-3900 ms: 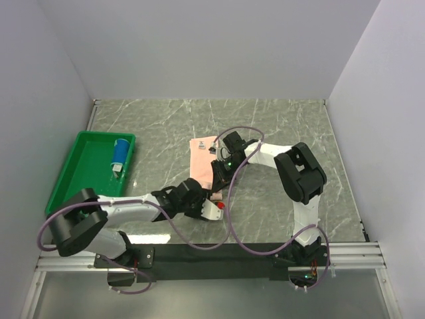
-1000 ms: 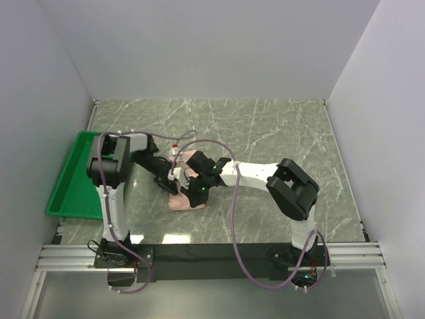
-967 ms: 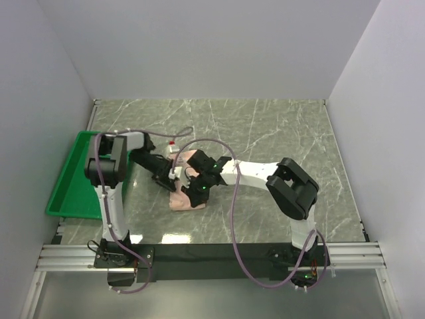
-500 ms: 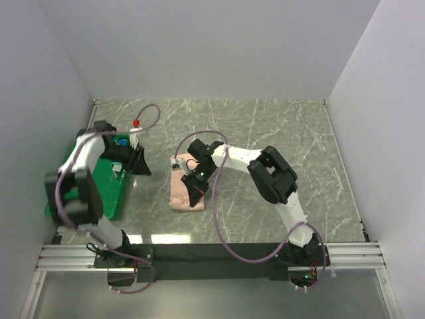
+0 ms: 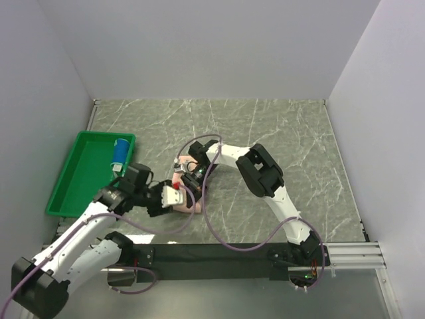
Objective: Roll the towels
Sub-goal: Roll the towel
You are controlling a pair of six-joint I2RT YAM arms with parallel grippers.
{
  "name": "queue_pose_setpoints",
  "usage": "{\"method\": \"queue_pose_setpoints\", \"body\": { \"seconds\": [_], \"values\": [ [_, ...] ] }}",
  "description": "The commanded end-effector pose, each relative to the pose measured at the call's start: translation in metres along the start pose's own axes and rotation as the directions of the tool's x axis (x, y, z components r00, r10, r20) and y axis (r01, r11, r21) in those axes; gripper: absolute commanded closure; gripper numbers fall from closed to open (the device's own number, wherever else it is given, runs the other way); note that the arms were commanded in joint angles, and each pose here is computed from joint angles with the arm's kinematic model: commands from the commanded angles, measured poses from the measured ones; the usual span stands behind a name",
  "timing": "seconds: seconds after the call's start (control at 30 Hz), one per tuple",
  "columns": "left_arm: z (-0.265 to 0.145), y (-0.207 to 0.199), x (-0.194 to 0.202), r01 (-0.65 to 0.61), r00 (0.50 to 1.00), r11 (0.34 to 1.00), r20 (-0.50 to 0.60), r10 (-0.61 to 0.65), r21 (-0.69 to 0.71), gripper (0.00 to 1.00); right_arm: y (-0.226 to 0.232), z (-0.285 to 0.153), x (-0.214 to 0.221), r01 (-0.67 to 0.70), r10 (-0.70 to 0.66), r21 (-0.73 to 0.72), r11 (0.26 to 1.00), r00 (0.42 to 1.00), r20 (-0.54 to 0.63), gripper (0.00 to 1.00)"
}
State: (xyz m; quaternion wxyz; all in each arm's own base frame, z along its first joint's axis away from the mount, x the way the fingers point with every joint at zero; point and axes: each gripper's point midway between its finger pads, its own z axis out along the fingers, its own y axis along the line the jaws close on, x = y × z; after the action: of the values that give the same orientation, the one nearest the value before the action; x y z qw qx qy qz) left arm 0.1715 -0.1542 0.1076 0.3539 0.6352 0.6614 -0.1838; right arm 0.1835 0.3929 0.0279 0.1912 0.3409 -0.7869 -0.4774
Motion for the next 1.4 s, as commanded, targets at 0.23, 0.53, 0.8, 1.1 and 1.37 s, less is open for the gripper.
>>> {"method": "queue_pose_setpoints", "body": {
  "seconds": [0.23,0.53,0.8,1.1,1.37],
  "values": [
    [0.054,-0.006,-0.015,-0.234,0.971,0.972,-0.052,0.234,0.009,0.43,-0.039,0.009,0.012,-0.065,0.067,0.052,0.996,0.997,-0.038,1.0],
    [0.087,-0.008,0.047,-0.164,0.952,0.986,-0.255,0.168,0.04,0.5,-0.038,0.002,0.016,-0.062,0.063,0.036,0.997,0.998,-0.028,1.0],
    [0.08,-0.047,0.051,-0.059,0.96,0.97,-0.253,0.12,0.236,0.88,-0.024,-0.03,0.004,-0.009,0.005,0.06,0.998,0.998,0.056,0.84],
    [0.076,-0.067,0.055,0.15,0.941,0.898,-0.339,-0.001,0.414,0.99,0.019,-0.173,-0.025,0.119,-0.213,0.271,0.955,0.914,0.346,0.45],
    [0.076,-0.046,0.052,0.464,0.85,0.761,-0.469,-0.24,0.453,0.99,0.05,-0.271,0.007,0.094,-0.425,0.541,0.836,0.735,0.528,0.45]
  ]
}}
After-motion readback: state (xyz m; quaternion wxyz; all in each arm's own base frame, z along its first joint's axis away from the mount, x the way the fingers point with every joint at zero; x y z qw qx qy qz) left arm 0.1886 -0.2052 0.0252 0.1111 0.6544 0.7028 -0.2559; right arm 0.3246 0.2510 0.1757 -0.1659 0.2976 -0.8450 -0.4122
